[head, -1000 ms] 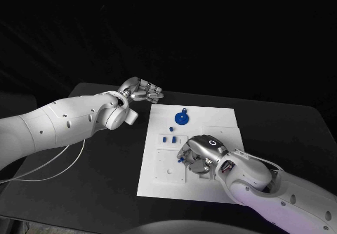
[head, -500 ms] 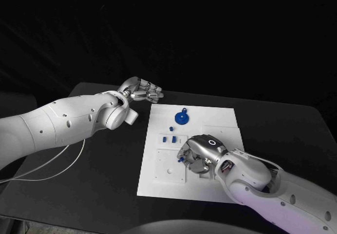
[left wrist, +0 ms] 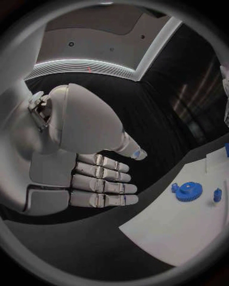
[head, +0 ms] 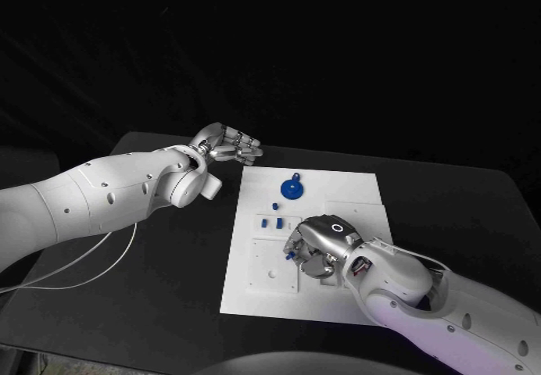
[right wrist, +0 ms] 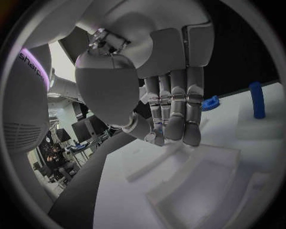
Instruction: Assemble the parts on the task board
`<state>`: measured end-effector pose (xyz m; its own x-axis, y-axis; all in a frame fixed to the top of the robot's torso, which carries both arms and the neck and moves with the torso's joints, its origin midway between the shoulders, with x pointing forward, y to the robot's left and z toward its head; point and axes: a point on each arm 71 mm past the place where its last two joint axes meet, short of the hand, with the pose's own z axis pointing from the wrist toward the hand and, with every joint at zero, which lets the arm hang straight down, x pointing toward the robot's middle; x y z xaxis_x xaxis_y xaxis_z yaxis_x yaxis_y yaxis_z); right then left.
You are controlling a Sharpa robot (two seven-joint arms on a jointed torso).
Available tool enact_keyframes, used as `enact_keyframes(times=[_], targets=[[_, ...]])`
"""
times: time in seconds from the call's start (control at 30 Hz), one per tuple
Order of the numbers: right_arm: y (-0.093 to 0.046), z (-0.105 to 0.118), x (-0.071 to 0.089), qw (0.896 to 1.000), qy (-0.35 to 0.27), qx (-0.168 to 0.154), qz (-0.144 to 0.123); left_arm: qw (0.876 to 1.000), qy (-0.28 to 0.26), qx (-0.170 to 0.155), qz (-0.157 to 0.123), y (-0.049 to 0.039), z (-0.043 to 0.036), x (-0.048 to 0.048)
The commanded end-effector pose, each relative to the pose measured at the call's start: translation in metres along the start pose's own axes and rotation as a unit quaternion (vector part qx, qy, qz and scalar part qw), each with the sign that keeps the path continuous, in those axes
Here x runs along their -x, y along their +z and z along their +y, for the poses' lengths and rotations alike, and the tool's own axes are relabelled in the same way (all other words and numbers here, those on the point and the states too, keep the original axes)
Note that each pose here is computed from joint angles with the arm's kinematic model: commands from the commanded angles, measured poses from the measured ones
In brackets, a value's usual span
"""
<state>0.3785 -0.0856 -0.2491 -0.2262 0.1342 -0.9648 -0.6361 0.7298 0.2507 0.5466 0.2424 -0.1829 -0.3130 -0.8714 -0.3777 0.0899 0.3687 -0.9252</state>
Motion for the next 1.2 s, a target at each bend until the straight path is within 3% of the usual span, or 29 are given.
enact_keyframes(times=[0.03, 0.47, 1.2], targets=[[-0.0005, -0.0002, -0.0052, 1.0, -0.021, -0.008, 0.022, 1.0, -0.002, -0.003, 0.006, 0.0004, -0.0011, -0.0019], [0.0009, 0.0036, -0.0059, 1.0, -0.005, 0.0, 0.029, 1.0, -0.003, -0.001, 0.007, 0.0005, -0.0009, -0.002], [0.0019, 0.002, -0.0036, 1.0, 0.026, -0.004, 0.005, 1.0, -0.003, 0.001, 0.008, 0.0006, -0.0005, -0.0022]])
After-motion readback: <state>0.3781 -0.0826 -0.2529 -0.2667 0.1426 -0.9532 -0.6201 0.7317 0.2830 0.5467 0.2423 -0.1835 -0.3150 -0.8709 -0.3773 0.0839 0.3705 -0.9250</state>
